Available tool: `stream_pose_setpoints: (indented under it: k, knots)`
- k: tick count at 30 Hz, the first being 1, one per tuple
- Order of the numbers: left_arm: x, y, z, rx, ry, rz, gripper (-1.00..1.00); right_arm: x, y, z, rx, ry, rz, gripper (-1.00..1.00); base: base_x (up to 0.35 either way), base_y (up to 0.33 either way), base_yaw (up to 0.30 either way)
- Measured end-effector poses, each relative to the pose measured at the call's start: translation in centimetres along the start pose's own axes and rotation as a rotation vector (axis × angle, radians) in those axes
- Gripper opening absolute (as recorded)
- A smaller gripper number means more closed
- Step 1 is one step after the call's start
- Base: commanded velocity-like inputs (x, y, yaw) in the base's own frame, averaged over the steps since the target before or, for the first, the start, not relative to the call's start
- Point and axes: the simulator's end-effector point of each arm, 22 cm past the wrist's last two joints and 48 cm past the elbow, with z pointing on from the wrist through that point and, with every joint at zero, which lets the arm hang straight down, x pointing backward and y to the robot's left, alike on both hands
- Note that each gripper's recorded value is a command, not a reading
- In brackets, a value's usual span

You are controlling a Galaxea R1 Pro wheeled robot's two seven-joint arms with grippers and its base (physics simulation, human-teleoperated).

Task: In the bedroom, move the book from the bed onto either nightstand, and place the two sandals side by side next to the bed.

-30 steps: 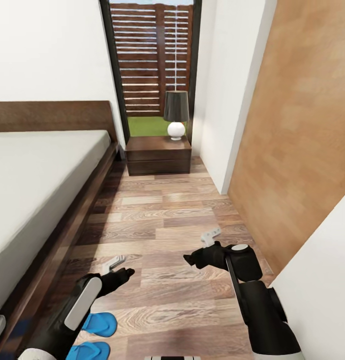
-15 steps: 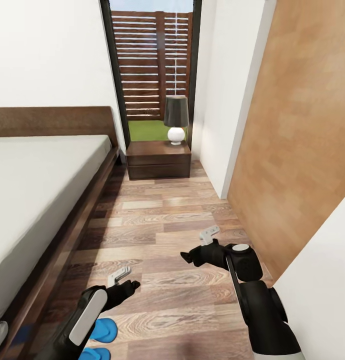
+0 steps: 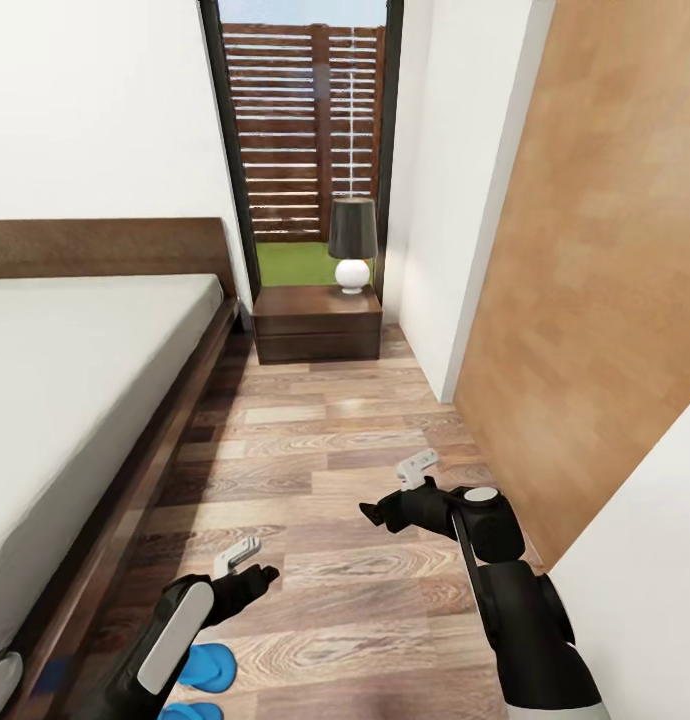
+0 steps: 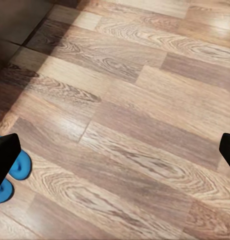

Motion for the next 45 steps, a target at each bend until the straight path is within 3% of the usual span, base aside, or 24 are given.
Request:
stream_pose_setpoints:
  k: [10,12,23,34,45]
  knots:
    - [-1.2,-0.8,-1.7,0.000,-0.001,-0.009,1.00,-2.0,0.0,-1.1,0.000,-0.002,-0.004,1.00,0.000,0.000,0.000]
    - [-2.0,-0.8,-2.0,-0.002,-0.024,-0.029,1.00,-2.4,0.0,-1.3,0.002,-0.002,-0.004,1.00,0.000,0.000,0.000]
    - [-3.7,-1.3,-3.9,-0.011,-0.054,-0.047,1.00,-4.5,0.0,-2.6,0.003,-0.002,-0.005,1.00,0.000,0.000,-0.010]
    - [-3.6,-1.5,-3.9,0.000,-0.054,-0.051,1.00,-4.4,0.0,-2.6,0.002,0.000,-0.003,1.00,0.003,-0.020,-0.010]
    - [-3.2,-1.1,-3.9,-0.007,-0.049,-0.050,1.00,-4.4,0.1,-2.6,0.002,0.000,-0.006,1.00,0.152,-0.224,-0.001]
